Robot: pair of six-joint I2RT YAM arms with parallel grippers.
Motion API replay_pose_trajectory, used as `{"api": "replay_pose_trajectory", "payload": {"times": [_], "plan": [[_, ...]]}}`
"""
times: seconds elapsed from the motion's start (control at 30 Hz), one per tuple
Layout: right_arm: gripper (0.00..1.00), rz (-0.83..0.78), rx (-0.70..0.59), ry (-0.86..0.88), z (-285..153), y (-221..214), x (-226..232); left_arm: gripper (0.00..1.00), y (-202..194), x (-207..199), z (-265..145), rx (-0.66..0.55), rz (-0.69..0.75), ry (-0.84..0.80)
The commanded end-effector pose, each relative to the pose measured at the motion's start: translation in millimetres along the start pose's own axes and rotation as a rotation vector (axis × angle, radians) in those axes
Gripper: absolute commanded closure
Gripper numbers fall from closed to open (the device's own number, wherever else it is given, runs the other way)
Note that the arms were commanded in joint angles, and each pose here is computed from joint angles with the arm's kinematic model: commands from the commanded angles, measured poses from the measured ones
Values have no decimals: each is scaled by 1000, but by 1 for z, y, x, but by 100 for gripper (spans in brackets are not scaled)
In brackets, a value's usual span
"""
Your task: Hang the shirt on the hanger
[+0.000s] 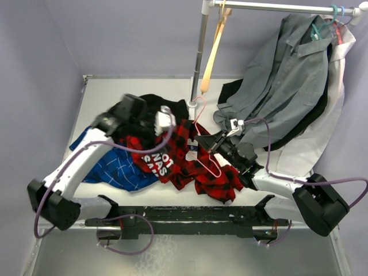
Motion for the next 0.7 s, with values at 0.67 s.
{"api": "replay_pose_trajectory", "payload": {"times": [0.67], "plan": [[100, -75, -37, 107, -4, 8, 23, 1, 46, 123, 16, -402, 87, -281]]}}
Point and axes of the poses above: each gripper's point midway between its finger pads, its own z axis out along the fingers, its own x axis along the line the jaws close on, y = z × x, the point moved 4 cm from there along -z, back along the fingers, and after that the axes turned 13 degrees about z, right-handed, at the moved point
